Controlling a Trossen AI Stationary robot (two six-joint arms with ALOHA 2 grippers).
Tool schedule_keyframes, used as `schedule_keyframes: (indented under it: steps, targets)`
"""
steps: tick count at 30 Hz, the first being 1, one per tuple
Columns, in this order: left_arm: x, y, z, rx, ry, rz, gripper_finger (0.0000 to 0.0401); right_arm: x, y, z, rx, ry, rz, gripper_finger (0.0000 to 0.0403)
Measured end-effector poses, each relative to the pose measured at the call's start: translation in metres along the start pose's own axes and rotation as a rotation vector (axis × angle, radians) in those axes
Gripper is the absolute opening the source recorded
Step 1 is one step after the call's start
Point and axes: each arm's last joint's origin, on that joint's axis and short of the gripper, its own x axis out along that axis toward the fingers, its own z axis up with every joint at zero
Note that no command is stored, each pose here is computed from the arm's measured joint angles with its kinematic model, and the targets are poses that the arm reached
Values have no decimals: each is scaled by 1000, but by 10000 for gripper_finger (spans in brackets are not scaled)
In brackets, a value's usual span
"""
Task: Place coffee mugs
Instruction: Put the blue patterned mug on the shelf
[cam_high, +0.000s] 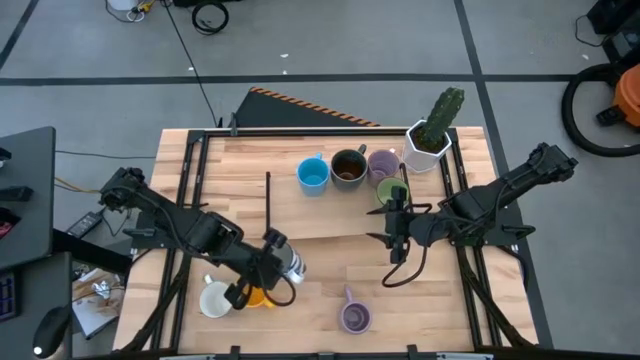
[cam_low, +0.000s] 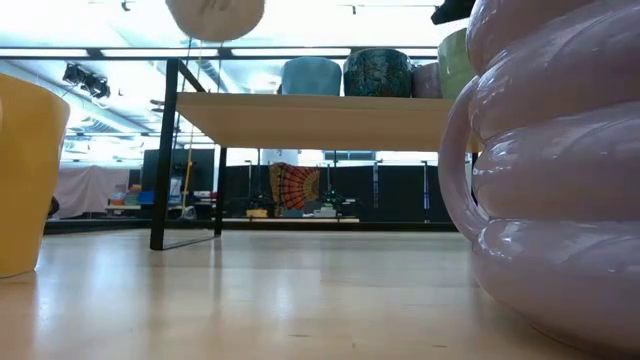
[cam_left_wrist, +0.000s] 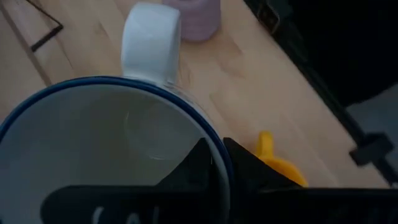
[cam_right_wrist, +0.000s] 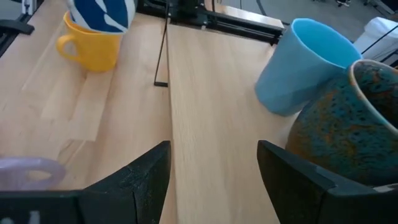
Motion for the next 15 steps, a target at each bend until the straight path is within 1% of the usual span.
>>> schedule_keyframes:
  steps: [4, 7, 10, 15]
  targets:
    - [0, 2, -5, 28, 49, 5, 29, 0, -1, 0, -12, -2, -3, 245]
    - [0, 3, -8, 36, 86, 36, 29, 1, -2, 0, -16, 0, -9, 245]
    - [-3, 2, -15, 40, 156, 69, 29, 2, -4, 1, -28, -3, -15, 245]
    - [-16, 3, -20, 62, 143, 97, 29, 5, -10, 3, -43, -15, -61, 245]
